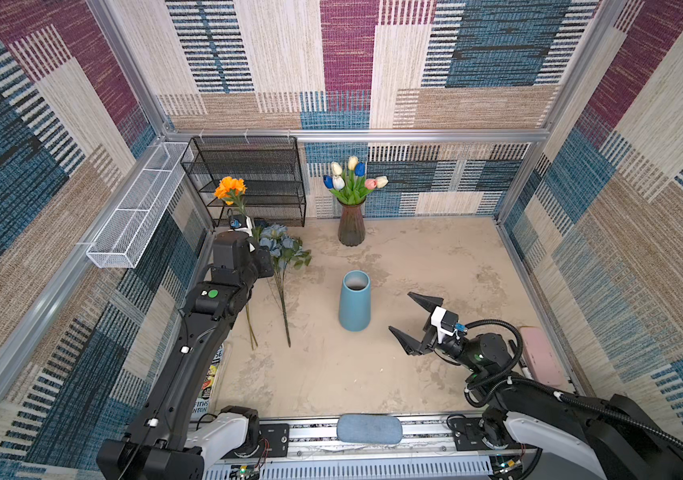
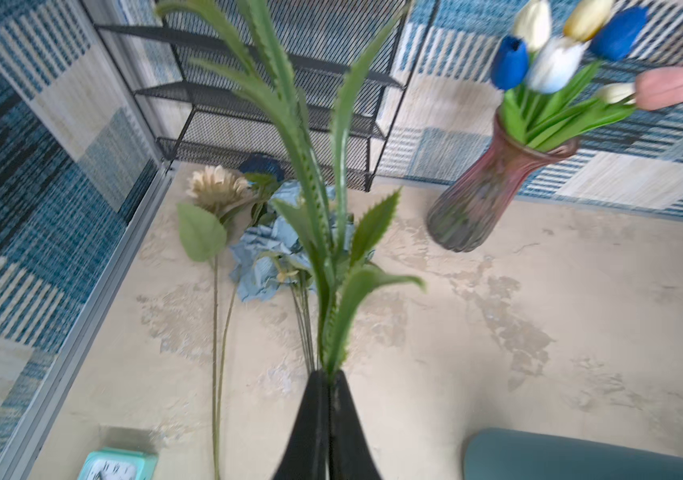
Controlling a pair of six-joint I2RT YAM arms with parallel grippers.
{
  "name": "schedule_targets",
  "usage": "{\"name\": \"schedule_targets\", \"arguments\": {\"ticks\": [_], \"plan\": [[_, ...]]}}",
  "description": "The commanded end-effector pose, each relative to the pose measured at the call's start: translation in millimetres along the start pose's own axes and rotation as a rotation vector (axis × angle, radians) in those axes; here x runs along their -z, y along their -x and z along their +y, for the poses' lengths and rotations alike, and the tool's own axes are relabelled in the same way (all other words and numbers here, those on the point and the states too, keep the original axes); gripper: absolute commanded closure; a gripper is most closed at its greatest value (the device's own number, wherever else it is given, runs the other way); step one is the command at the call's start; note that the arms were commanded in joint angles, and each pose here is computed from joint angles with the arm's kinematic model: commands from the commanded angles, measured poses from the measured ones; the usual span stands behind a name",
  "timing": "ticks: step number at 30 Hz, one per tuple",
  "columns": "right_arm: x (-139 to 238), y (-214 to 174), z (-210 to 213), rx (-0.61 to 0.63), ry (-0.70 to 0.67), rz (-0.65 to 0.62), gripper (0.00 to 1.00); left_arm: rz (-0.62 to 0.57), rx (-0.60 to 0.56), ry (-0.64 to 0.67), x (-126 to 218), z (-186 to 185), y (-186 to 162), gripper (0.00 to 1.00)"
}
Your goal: Arrange the flowers into the vase
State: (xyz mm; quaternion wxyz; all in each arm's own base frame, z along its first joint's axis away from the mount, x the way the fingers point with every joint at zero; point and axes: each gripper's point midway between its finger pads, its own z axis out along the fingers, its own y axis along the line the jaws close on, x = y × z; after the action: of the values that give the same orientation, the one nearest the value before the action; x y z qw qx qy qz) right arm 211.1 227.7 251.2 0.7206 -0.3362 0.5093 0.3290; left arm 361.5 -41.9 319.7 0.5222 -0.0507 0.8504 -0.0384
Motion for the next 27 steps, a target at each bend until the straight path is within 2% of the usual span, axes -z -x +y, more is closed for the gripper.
{"name": "schedule_targets", "arguments": {"ticks": [1, 10, 21, 27], "plan": [[1, 2, 0, 0.008, -0.003, -0.009, 0.0, -0.072, -0.043, -0.092, 12, -27, 21, 1.0], [-1, -3, 0, 0.0, 0.002, 0.003, 0.0, -0.302, -0.187, -0.535, 61, -140, 50, 1.0], [-3, -7, -1, 0.0, -0.001, 0.017, 0.0, -0.502, -0.208, -0.71, 114, -191, 113, 1.0], [-4, -10, -2, 0.0, -0.002, 0.026, 0.0, -0.507, -0.219, -0.75, 103, -213, 117, 1.0]]}}
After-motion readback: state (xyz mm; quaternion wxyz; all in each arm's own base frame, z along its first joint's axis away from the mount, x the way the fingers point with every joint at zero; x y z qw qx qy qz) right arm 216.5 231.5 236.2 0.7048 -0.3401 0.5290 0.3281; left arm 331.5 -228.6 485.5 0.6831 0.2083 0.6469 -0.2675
